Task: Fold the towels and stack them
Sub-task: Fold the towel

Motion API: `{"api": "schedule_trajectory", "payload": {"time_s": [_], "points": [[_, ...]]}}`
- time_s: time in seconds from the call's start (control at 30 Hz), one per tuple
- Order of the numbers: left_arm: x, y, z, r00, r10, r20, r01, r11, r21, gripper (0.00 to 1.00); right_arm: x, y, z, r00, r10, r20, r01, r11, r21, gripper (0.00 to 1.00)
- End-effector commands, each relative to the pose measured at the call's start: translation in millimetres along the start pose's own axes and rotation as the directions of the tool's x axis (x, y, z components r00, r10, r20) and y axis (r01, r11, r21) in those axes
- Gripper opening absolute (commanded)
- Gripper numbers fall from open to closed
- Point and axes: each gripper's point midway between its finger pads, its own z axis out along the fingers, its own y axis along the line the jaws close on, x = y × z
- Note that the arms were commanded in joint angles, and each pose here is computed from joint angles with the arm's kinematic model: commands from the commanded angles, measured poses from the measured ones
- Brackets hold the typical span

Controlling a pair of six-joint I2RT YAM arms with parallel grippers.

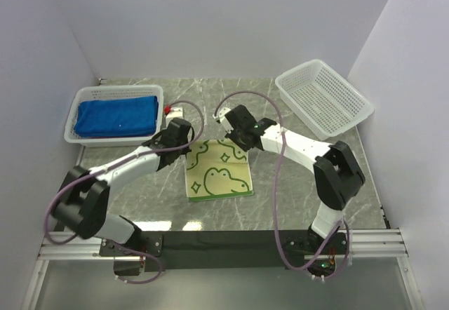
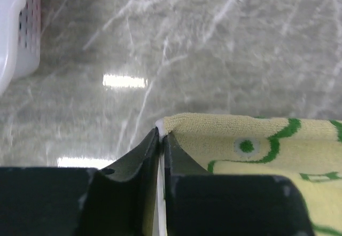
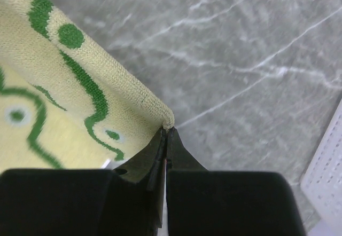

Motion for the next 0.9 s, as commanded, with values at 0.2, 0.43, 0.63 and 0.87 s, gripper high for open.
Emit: {"api": "schedule_trajectory", "payload": {"time_s": [0.2,0.43,0.63,0.87], "points": [[-46,3,53,0.998,0.043,0.04,-0.04,0.997,-0.068,0.37,-17,-47,41,0.999,0.023,-0.029,-0.022,0.998,0.054,0.29],[-64,3,38,0.999,-0.049,0.022,0.05,0.995,-0.081,0.74,-39,-79,26,0.973,0.225,0.053,-0.231,0.96,0.16,0.55],[0,-10,-20,0.974,-0.173,-0.148,0.175,0.985,0.0,0.73,-19,-36,-13,0.852,0.514,0.1,-0.515,0.857,-0.013,0.51],[76,-67,-65,0.914,-0.255,-0.316,0.328,0.922,0.206,0.6,9,21,-40,0.675,0.727,0.122,-0.684,0.68,-0.263,0.48]]}}
